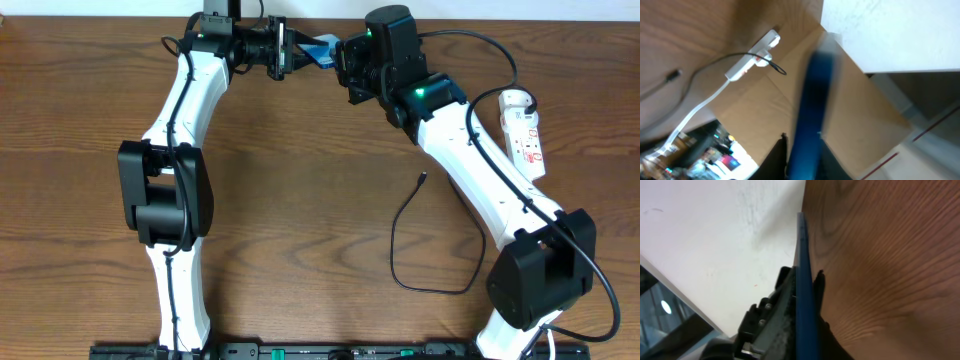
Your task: Plug charger to phone and switch on socket
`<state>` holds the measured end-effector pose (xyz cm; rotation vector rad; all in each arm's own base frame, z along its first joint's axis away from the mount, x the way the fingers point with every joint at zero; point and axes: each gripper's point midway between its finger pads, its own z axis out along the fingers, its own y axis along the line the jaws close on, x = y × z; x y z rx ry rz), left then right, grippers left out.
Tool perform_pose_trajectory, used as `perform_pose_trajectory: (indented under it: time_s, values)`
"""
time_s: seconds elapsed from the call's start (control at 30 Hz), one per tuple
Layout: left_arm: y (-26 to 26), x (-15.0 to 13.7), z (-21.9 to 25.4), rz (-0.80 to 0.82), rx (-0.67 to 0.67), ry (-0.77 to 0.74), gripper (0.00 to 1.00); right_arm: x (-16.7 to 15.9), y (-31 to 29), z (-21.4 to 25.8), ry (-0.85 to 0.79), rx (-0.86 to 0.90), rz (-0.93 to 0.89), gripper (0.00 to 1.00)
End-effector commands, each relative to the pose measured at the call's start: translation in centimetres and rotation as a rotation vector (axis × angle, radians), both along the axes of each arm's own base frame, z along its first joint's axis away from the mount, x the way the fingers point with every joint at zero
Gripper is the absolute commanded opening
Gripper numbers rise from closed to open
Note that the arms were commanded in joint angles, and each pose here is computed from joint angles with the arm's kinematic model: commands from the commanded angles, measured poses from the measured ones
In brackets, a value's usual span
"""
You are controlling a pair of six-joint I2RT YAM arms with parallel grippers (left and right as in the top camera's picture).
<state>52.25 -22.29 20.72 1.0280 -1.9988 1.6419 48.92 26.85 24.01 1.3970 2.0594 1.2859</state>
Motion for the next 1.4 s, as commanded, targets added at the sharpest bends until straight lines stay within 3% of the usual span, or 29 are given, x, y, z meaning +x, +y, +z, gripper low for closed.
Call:
perform_pose_trajectory:
  time_s: [0.0, 0.17, 0.27, 0.37, 0.5, 0.67, 0.83, 0.93, 1.07, 1.37]
  values:
    - [0.1, -0.3, 1.8, -0.008, -0.017, -0.027, 0.08, -1.1, 0.8, 3.4, -0.055, 0.039, 0.048, 0.10]
    - [0.1, -0.3, 1.8, -0.007, -0.016, -0.027, 0.07, -1.1, 0.8, 3.4, -0.057, 0.036, 0.050, 0.22]
    - [0.1, -0.3, 1.8, -0.008, -0.015, -0.033, 0.08, -1.1, 0.7, 3.4, -0.060, 0.032, 0.050, 0.42]
    - [0.1, -0.3, 1.8, -0.012, -0.011, -0.051, 0.07, -0.7, 0.1, 3.4, -0.084, -0.001, 0.061, 0.54]
    - [0.6, 0.5, 1.2, 0.013, 0.037, -0.116, 0.08, 0.2, -1.6, 3.4, -0.107, -0.035, 0.050, 0.66]
    - [1.8, 2.1, 0.0, 0.056, 0.165, -0.283, 0.07, 1.7, -5.5, 3.8, -0.212, -0.157, 0.144, 0.91]
    - [3.2, 3.1, -0.5, 0.044, 0.260, -0.460, 0.07, 1.7, -9.1, 3.9, -0.373, -0.293, 0.397, 0.96]
    - [3.7, 3.2, -0.6, 0.012, 0.293, -0.554, 0.08, 0.6, -11.8, 2.2, -0.361, -0.353, 0.500, 0.99]
    - [3.7, 3.1, -0.8, -0.043, 0.333, -0.685, 0.08, -2.6, -15.1, -1.9, -0.145, -0.379, 0.544, 0.99]
    - [3.7, 2.7, -1.2, -0.124, 0.384, -0.836, 0.08, -11.6, -20.3, -8.6, 0.333, -0.649, 0.672, 0.99]
